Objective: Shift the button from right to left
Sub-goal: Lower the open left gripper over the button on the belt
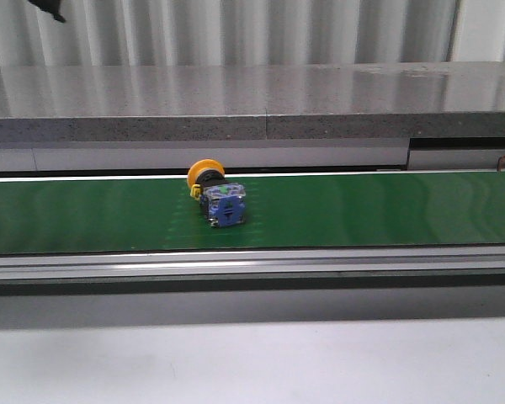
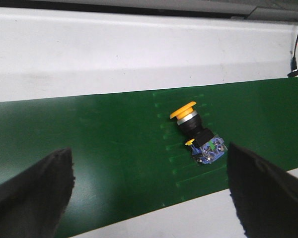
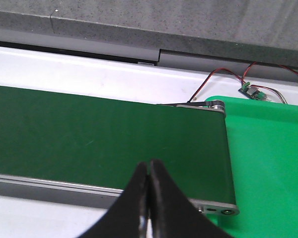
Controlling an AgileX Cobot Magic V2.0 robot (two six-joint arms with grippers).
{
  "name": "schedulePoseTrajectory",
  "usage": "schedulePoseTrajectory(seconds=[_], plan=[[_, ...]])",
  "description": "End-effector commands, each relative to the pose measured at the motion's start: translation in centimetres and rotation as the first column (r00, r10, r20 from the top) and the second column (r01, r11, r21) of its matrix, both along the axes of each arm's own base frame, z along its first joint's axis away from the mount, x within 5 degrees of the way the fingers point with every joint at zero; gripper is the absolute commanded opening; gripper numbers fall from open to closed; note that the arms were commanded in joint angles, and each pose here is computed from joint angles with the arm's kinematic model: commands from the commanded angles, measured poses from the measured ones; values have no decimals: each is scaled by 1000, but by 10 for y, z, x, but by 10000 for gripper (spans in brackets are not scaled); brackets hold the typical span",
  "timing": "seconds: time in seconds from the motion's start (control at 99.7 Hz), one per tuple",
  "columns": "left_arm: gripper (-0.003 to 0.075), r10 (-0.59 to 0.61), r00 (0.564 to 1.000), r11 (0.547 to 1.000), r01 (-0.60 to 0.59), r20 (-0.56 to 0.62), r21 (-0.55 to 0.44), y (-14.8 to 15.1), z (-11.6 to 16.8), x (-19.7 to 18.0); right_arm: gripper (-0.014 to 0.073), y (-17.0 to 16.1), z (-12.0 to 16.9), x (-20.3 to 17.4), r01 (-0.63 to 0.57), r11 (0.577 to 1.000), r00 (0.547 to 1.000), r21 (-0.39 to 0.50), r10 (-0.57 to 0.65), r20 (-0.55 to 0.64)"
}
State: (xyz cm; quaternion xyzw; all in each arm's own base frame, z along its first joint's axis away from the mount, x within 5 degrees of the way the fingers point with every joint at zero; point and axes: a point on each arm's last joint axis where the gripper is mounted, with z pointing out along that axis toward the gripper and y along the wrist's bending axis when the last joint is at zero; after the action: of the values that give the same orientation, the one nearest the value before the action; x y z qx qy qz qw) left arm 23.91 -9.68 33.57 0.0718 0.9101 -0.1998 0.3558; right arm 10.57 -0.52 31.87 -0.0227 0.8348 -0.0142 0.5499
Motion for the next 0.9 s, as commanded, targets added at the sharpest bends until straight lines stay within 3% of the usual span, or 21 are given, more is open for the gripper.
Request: schedulePoseTrajectory(seconds=[0.0,0.391,0.892], plan=[[596,6,997,1000,-4,79,-25,-14,17,11,-68,-2,14,2,22,1000,996,2,-22,89],[596,-80,997,994,79,8,71,-71,-20,34,-68,-2,14,2,22,1000,996,2,-22,89],[596,-72,994,991,80,-77,111,-85,-63,56,-68,-2,14,2,22,1000,996,2,-22,89]])
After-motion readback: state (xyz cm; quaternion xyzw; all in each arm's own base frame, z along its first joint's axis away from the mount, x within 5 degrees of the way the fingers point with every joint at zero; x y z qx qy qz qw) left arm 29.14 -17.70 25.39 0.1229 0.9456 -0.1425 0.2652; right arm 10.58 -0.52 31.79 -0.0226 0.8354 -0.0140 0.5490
